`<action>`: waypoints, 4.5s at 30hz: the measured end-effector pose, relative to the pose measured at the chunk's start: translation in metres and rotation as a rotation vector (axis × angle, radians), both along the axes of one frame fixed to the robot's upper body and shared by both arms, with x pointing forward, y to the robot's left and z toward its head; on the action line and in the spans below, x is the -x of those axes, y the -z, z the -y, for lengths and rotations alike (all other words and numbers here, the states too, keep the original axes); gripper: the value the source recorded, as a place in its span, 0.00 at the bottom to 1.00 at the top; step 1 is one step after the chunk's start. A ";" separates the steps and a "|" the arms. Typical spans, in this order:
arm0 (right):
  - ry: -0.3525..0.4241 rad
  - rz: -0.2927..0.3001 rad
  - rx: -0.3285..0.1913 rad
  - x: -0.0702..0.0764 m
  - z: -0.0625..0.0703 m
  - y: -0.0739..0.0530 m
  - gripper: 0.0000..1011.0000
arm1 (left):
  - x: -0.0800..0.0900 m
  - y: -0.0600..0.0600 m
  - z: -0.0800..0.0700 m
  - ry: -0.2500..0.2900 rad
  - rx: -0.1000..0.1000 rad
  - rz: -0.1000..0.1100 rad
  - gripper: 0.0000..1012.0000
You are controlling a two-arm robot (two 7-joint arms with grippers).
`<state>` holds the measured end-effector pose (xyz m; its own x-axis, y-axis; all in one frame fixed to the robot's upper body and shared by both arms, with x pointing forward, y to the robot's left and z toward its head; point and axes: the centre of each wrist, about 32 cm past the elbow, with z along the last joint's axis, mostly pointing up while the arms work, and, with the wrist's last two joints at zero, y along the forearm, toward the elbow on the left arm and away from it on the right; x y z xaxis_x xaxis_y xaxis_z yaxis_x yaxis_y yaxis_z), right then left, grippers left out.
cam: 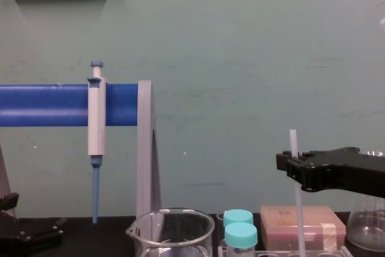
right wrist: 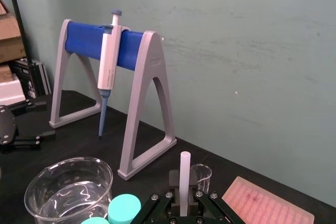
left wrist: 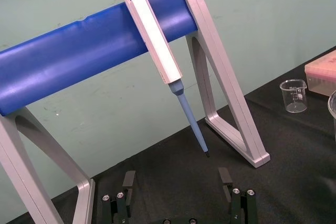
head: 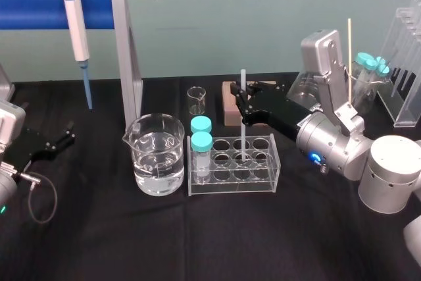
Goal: Pick up the stirring rod with one hand, then place it down.
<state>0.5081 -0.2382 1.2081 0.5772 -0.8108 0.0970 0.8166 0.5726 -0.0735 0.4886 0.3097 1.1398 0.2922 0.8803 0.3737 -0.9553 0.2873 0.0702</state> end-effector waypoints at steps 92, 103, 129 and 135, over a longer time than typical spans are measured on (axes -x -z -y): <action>0.013 -0.025 -0.002 -0.001 0.001 0.002 0.99 | 0.000 0.000 0.000 0.000 0.000 0.000 0.99; 0.179 0.020 -0.026 0.025 0.020 -0.007 0.99 | 0.000 0.000 0.000 0.000 0.000 0.000 0.99; 0.302 -0.093 0.014 0.050 0.034 0.006 0.99 | 0.000 0.000 0.000 0.000 0.000 0.000 0.99; 0.303 -0.093 0.012 0.050 0.034 0.006 0.99 | 0.000 0.000 0.000 0.000 0.000 0.000 0.99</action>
<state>0.4583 -0.2723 1.2025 0.3168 -0.9462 0.0661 0.9392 0.3032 -0.1613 0.4886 0.3097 1.1398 0.2923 0.8803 0.3737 -0.9553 0.2873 0.0703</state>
